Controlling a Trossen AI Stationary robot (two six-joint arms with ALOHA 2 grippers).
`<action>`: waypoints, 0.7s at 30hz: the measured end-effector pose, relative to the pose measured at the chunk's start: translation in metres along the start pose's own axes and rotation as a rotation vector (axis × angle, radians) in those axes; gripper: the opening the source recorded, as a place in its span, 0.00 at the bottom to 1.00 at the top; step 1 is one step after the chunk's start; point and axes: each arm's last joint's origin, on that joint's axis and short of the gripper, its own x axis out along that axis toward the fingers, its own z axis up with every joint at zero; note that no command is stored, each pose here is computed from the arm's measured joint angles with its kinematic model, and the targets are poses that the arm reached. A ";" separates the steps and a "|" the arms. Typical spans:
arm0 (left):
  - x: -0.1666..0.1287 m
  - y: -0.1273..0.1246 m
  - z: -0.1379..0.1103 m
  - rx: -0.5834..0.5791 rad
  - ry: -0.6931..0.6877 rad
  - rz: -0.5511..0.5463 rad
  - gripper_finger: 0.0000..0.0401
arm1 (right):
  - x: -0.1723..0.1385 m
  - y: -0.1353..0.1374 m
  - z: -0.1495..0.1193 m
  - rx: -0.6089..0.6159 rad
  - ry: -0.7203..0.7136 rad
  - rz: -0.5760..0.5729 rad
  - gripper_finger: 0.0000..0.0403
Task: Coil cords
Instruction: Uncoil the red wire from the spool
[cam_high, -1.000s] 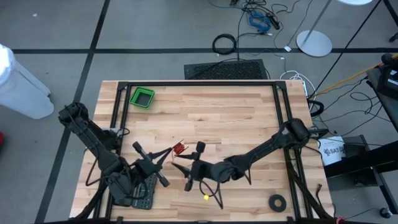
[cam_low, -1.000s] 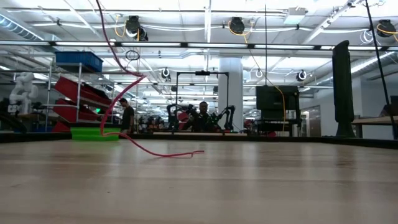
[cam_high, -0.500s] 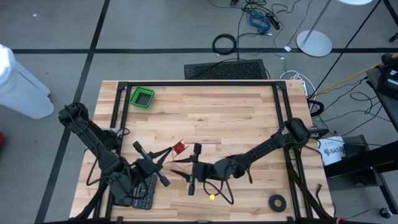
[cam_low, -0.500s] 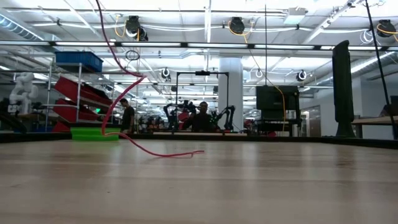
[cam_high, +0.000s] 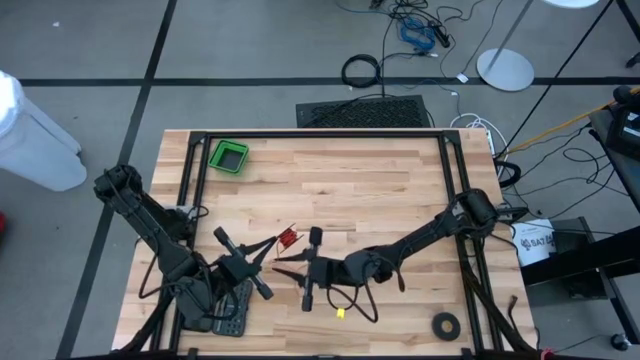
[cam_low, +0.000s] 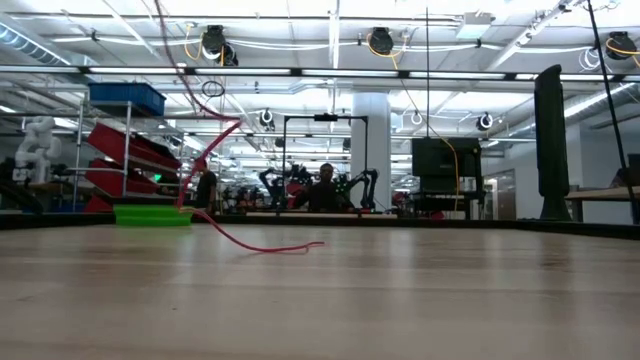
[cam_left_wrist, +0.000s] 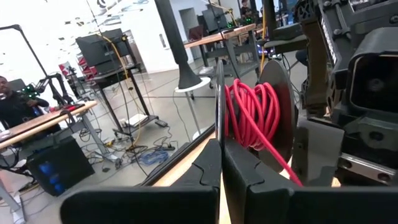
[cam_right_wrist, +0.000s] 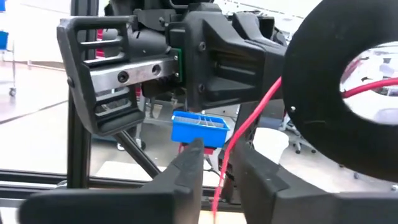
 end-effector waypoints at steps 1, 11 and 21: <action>0.000 0.000 0.000 0.000 0.000 0.000 0.01 | 0.000 0.000 0.000 0.005 -0.001 0.005 0.13; 0.000 -0.001 -0.004 0.068 0.003 -0.014 0.01 | -0.003 0.006 0.000 0.016 0.011 -0.007 0.00; -0.001 -0.002 -0.010 0.140 0.008 -0.077 0.01 | -0.020 0.025 0.013 -0.058 0.039 -0.089 0.00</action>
